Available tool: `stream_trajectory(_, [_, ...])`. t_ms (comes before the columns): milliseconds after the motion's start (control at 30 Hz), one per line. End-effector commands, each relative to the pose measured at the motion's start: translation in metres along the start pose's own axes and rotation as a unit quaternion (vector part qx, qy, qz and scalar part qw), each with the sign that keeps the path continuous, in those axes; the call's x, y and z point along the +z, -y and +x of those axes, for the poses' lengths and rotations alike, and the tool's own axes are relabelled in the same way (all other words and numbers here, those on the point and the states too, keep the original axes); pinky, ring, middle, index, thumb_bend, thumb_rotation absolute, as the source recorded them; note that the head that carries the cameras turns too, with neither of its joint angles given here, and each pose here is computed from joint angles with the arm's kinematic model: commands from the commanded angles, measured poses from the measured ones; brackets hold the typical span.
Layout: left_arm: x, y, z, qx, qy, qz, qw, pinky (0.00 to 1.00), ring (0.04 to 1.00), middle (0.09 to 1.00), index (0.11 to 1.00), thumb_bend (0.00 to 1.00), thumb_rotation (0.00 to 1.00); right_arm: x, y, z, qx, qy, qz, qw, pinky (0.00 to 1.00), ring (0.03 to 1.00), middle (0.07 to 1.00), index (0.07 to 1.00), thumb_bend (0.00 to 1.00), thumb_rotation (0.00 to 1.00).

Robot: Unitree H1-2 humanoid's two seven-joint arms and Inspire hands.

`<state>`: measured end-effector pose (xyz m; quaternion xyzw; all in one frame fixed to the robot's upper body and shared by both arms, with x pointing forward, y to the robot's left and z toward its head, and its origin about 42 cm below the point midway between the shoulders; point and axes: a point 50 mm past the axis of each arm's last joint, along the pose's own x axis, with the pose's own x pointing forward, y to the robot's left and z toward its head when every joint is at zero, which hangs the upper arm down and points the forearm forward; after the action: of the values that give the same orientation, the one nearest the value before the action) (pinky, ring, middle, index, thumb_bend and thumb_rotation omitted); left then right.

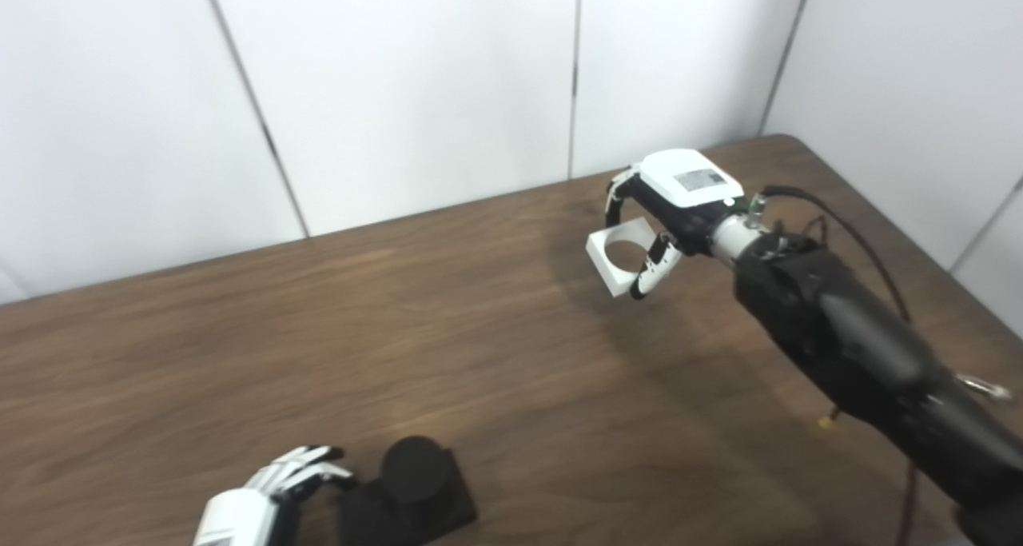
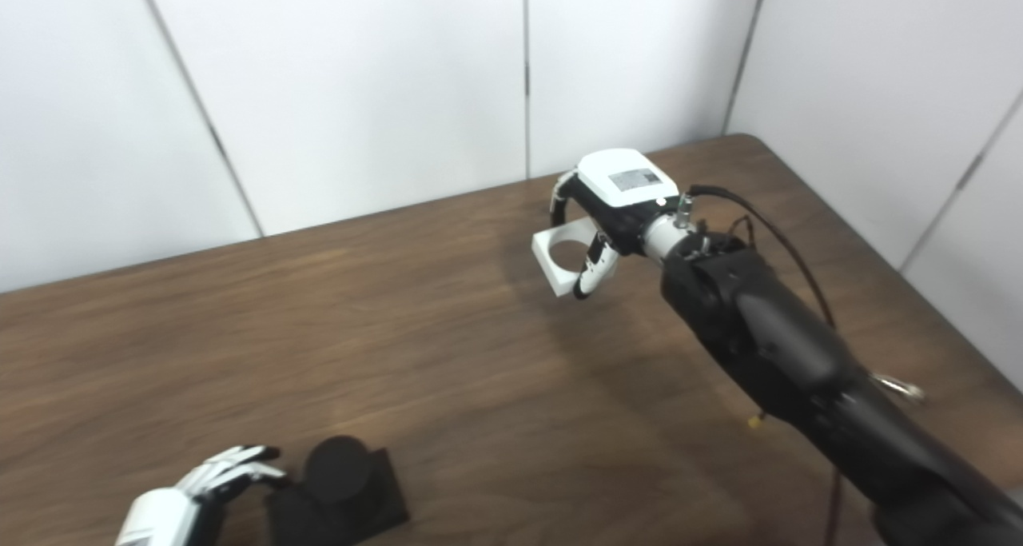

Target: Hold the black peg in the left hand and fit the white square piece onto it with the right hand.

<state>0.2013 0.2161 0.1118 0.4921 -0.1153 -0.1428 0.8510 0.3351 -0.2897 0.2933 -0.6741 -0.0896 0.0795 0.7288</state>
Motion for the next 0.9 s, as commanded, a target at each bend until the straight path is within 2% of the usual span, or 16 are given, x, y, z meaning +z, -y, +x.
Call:
stream_trajectory(0, [0.008,0.014,-0.007,-0.051,-0.016,-0.006,0.999,0.72,0.816,0.779,0.488,0.52,0.04,0.013,0.027,-0.009,-0.025,0.022,-0.012,0.999,0.94,0.882,0.801,0.485,0.52,0.14])
stream_trajectory(133, [0.021,0.016,-0.001,-0.051,-0.018,0.001,0.999,0.73,0.814,0.778,0.487,0.52,0.04,0.037,0.037,-0.027,-0.015,0.066,-0.018,0.998,0.95,0.864,0.791,0.485,0.52,0.13])
stream_trajectory(233, [0.029,0.019,0.004,-0.053,-0.021,0.005,0.998,0.76,0.819,0.778,0.488,0.52,0.04,0.053,0.039,-0.041,0.007,0.093,-0.013,0.996,0.93,0.866,0.791,0.485,0.52,0.13])
stream_trajectory(400, [0.038,0.020,0.010,-0.051,-0.022,0.007,0.998,0.78,0.823,0.778,0.487,0.52,0.04,0.078,0.035,-0.056,0.037,0.141,-0.006,0.989,0.92,0.860,0.792,0.484,0.52,0.13])
stream_trajectory(867, [0.043,0.015,0.018,-0.041,-0.019,0.008,0.999,0.74,0.819,0.775,0.487,0.52,0.05,0.099,0.020,-0.062,0.082,0.169,0.001,0.982,0.97,0.875,0.802,0.485,0.52,0.13])
